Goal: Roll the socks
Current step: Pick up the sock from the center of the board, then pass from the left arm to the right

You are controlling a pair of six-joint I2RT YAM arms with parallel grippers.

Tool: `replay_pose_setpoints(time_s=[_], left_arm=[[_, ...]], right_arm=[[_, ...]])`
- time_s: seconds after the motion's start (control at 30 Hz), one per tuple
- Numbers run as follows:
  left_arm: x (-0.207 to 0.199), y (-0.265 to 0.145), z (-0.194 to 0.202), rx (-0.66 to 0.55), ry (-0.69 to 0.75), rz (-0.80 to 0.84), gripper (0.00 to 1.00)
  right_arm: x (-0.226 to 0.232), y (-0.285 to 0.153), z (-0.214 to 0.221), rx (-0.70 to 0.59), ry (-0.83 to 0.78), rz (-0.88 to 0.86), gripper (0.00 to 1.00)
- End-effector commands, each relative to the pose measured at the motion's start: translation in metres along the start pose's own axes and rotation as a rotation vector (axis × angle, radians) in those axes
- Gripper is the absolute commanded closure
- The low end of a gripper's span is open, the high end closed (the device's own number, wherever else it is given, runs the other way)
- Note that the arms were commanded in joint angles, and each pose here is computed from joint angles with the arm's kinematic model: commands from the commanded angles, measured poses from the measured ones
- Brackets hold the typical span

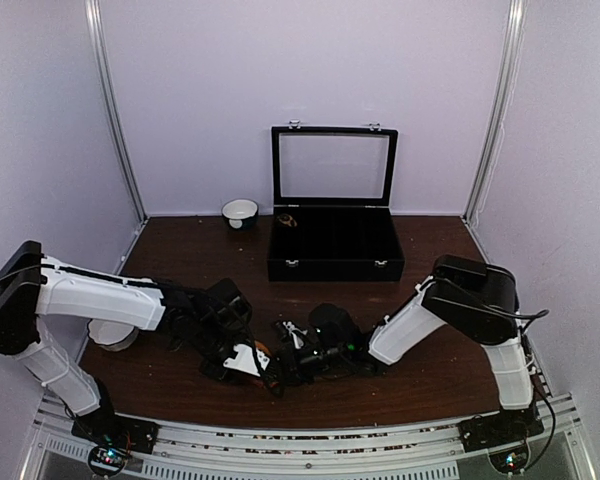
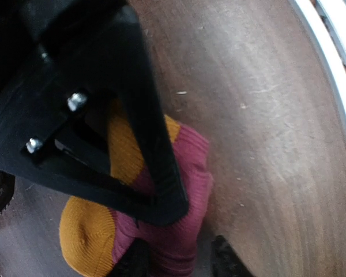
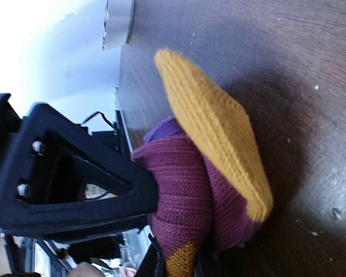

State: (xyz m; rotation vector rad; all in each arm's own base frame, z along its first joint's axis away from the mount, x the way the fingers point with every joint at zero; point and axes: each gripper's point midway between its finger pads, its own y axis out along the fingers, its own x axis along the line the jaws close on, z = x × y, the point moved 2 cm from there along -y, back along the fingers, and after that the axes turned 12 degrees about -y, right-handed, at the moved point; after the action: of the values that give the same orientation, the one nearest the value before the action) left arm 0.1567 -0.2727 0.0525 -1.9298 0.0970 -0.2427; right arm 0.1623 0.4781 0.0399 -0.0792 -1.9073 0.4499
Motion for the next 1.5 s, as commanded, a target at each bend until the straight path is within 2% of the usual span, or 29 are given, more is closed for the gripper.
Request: replay_pose_setpoints(time_s=[0.0,0.07,0.1,0.13,0.17,0.2,0.33,0.37,0.4,0.43,0.47,0.7,0.77,0.83,0.9,0.97,1.03,1.07,1.2,1.33,1.47], left_arm=[[0.005,0.012,0.004,0.035,0.023,-0.045,0.70],[0.006,0.012,0.004,0.036,0.011,-0.045,0.83],[0.008,0.011,0.002,0.036,0.006,-0.047,0.90],[0.008,0.011,0.002,0.042,0.000,-0.040,0.93],[0.009,0.010,0.001,0.048,-0.011,-0.031,0.97],[0.010,0.008,-0.001,0.045,-0.026,-0.020,1.00],[0.020,-0.017,-0.009,-0.050,-0.143,0.070,1.00],[0.028,-0.026,-0.007,-0.085,-0.197,0.095,1.00],[0.032,-0.036,-0.009,-0.126,-0.240,0.132,1.00],[0.035,-0.047,-0.011,-0.167,-0.277,0.172,1.00],[0.038,-0.057,-0.013,-0.208,-0.311,0.208,1.00],[0.048,-0.106,-0.035,-0.357,-0.439,0.372,1.00],[0.046,-0.114,-0.043,-0.380,-0.459,0.431,1.00],[0.044,-0.123,-0.050,-0.406,-0.456,0.495,1.00],[0.040,-0.126,-0.052,-0.408,-0.464,0.554,1.00],[0.039,-0.130,-0.054,-0.413,-0.451,0.584,1.00],[0.038,-0.134,-0.056,-0.417,-0.452,0.602,1.00],[0.038,-0.135,-0.057,-0.419,-0.455,0.605,1.00],[0.044,-0.135,-0.058,-0.413,-0.497,0.579,1.00],[0.054,-0.127,-0.053,-0.375,-0.550,0.501,1.00],[0.052,-0.126,-0.052,-0.372,-0.561,0.512,1.00]], right_arm=[[-0.032,0.000,0.027,0.027,0.180,0.003,0.86],[-0.027,-0.001,0.022,0.004,0.189,-0.028,0.84],[-0.026,-0.002,0.019,-0.004,0.191,-0.035,0.80],[-0.025,-0.003,0.019,-0.007,0.188,-0.037,0.71],[-0.024,-0.004,0.018,-0.012,0.184,-0.035,0.57],[-0.025,-0.007,0.017,-0.023,0.177,-0.030,0.49],[-0.042,-0.026,0.024,-0.045,0.137,0.087,0.40],[-0.048,-0.033,0.027,-0.043,0.078,0.146,0.37],[-0.054,-0.041,0.029,-0.039,0.028,0.218,0.29],[-0.057,-0.049,0.030,-0.035,-0.021,0.285,0.08],[-0.059,-0.058,0.031,-0.033,-0.064,0.347,0.01],[-0.037,-0.127,0.003,-0.153,-0.387,0.711,0.00],[-0.015,-0.146,-0.009,-0.200,-0.528,0.837,0.00],[0.015,-0.168,-0.021,-0.300,-0.669,0.969,0.00],[0.038,-0.185,-0.029,-0.415,-0.686,1.012,0.01],[0.055,-0.184,-0.035,-0.435,-0.697,0.877,0.00],[0.086,-0.161,-0.025,-0.351,-0.817,0.596,0.00],[0.099,-0.157,-0.022,-0.333,-0.887,0.537,0.00],[0.134,-0.150,-0.017,-0.303,-1.067,0.437,0.00],[0.169,-0.134,-0.021,-0.285,-1.076,0.314,0.00],[0.183,-0.115,-0.026,-0.288,-1.085,0.300,0.00]])
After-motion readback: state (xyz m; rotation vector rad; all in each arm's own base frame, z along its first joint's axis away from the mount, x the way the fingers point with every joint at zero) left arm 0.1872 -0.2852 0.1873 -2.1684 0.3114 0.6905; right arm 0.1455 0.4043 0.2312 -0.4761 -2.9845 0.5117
